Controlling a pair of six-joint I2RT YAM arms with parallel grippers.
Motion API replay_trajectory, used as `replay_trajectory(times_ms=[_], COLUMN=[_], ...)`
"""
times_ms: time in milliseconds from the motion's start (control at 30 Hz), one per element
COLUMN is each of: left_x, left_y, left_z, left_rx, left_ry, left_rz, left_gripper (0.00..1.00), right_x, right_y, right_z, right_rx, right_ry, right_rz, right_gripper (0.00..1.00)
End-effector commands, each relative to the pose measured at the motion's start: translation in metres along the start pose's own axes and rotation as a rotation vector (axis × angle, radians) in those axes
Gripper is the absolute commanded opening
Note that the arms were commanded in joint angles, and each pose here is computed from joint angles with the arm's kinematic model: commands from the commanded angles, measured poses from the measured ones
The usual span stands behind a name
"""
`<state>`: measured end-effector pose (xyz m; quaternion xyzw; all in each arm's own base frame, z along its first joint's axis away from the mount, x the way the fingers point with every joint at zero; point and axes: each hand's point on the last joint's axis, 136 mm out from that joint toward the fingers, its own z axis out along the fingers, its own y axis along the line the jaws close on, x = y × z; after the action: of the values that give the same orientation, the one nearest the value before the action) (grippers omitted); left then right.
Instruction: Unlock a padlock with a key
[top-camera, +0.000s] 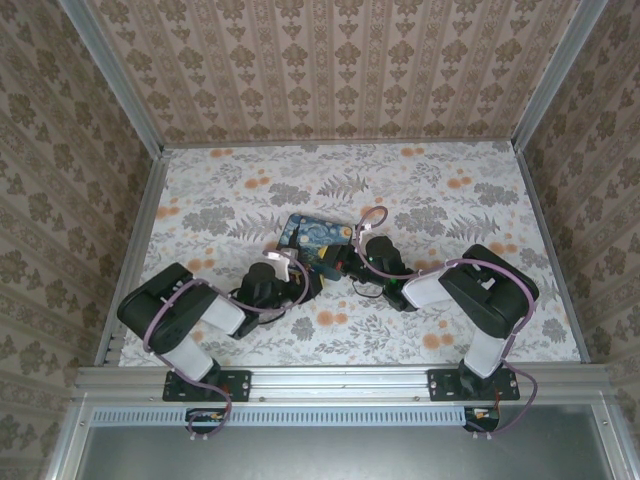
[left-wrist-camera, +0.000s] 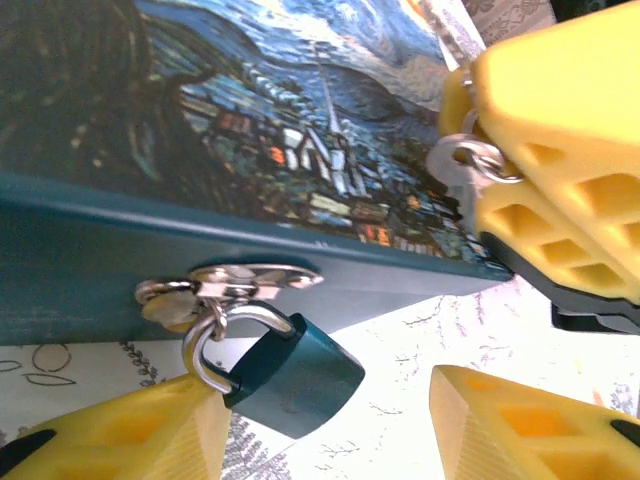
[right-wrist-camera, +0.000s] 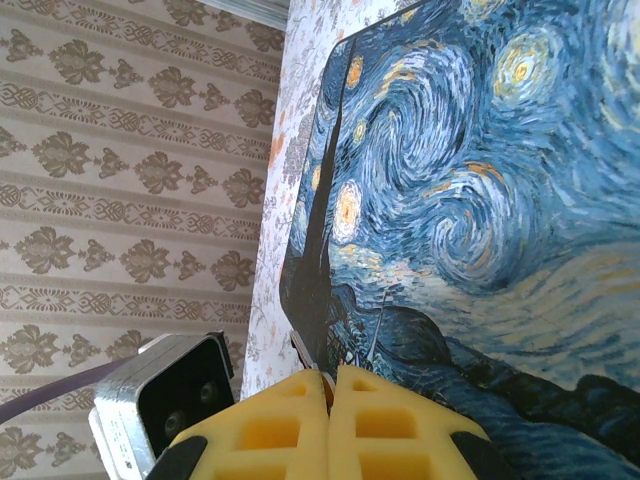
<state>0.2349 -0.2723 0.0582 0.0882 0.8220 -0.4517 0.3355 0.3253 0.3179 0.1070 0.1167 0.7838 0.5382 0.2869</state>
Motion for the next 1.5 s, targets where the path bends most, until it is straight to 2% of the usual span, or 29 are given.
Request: replay_trajectory(times_ms=[0, 333, 533, 800, 1000, 1467], left_x=[-0.013, -0.012, -0.010, -0.022, -0.026, -0.009], left_y=[-0.020, -0.009, -0.003, -0.011, -0.014, 0.017], left_z=[-0.003, 0.003, 0.011, 0.008, 0.005, 0.011], left_rx=[0.065, 0.047, 0.063, 0.078, 0.081, -0.016], left_ry=[-0.031, -0.052, -0.067, -0.110, -0.125, -0.096], left_rz=[0.005, -0.049, -0.113, -0.111, -0.123, -0.166], left_gripper=[0.57, 0.64, 0.65, 0.66, 0.58, 0.48], right_x=[0.010, 0.011, 0.011, 0.012, 0.012, 0.011], right_y=[-0.028, -0.029, -0.029, -0.031, -0.033, -0.032], right_z=[-0.003, -0.003, -0.003, -0.003, -0.003, -0.005], right_rx=[0.096, 0.094, 0.095, 0.096, 0.099, 0.096], right_ry=[0.038, 0.038, 0.037, 0.039, 0.038, 0.031], right_rz=[0.022, 0.027, 0.026, 0.025, 0.029, 0.030], right_gripper=[0.00, 0.00, 0.00, 0.00, 0.00, 0.00])
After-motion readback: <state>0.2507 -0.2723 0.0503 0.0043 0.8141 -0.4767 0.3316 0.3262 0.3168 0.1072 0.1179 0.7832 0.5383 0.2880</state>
